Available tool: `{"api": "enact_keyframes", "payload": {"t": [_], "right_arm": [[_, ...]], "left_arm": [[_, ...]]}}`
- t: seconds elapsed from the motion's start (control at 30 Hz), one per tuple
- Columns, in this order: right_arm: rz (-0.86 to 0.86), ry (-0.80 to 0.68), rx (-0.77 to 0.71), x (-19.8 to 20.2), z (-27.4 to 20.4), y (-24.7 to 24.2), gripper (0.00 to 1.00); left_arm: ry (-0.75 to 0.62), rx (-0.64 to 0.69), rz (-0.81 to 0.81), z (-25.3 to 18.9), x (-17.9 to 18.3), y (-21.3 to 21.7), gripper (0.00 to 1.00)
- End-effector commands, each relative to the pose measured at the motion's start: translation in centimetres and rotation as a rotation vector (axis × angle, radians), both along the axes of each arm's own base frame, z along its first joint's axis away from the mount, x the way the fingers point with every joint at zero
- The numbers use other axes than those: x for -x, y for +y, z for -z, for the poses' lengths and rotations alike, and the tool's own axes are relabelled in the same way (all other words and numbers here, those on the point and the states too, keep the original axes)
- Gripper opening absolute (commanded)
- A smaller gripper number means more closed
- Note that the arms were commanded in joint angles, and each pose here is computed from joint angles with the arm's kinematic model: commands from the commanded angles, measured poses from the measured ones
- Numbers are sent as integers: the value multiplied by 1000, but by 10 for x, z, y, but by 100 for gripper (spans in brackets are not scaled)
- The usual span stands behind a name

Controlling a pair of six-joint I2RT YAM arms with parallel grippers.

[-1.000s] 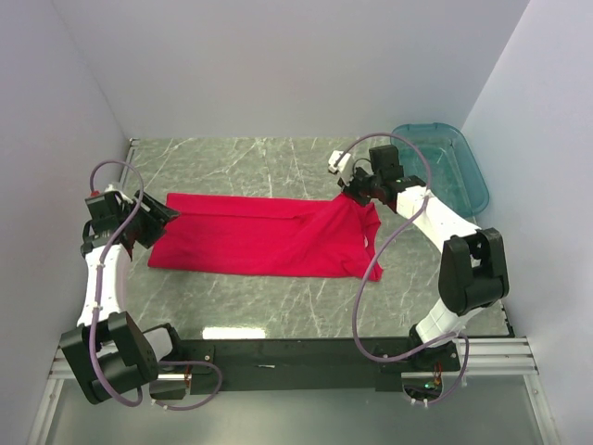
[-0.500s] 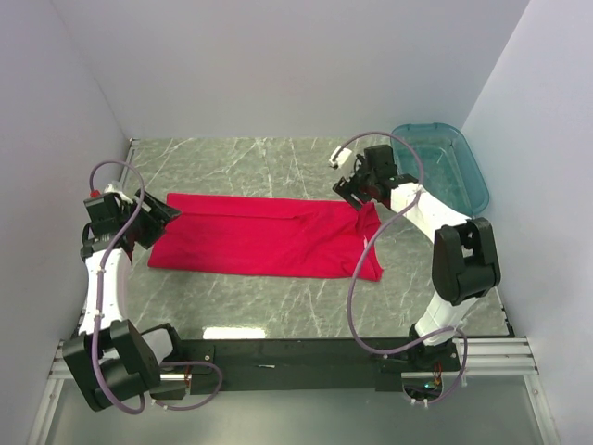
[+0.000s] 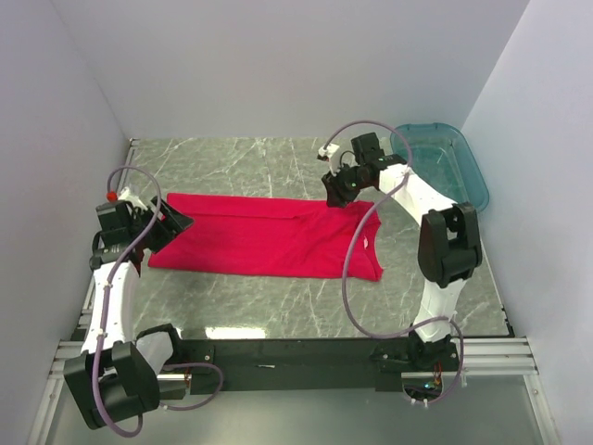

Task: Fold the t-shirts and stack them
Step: Fold the tshirt

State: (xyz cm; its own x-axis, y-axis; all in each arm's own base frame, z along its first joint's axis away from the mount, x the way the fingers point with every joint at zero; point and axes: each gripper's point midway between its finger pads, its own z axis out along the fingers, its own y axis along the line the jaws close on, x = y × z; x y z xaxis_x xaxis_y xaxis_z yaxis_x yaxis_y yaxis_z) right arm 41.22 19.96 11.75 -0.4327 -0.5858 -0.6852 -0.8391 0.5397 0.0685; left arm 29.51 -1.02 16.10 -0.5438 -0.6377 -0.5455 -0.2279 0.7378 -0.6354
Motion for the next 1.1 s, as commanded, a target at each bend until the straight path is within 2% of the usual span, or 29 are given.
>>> {"api": "enact_keyframes", "payload": {"t": [0.0,0.07,0.17,0.37,0.5,0.77,0.87,1.07], "right_arm": [[70,162,-71,12,4,16,46],[119,225,-55,10,19,30,46],[290,258,-13,-7,35,30,49],[435,246,23,-25,49,26,51],[461,234,72,-27,60,23,51],[460,257,119,-22,76,31,44],[460,264,135,-21,82,32,39],[455,241,133,-22,73,30,13]], "left_arm": [[-36,-20,68,-2,4,-10,79],[-40,-19,80,-2,4,-12,79],[-45,-17,87,-1,5,-15,79],[-39,-12,99,4,5,-19,79],[-44,-13,100,3,5,-20,79],[-46,-18,97,2,6,-19,79],[-45,-19,96,2,6,-19,79],[-40,-17,97,4,6,-19,79]]}}
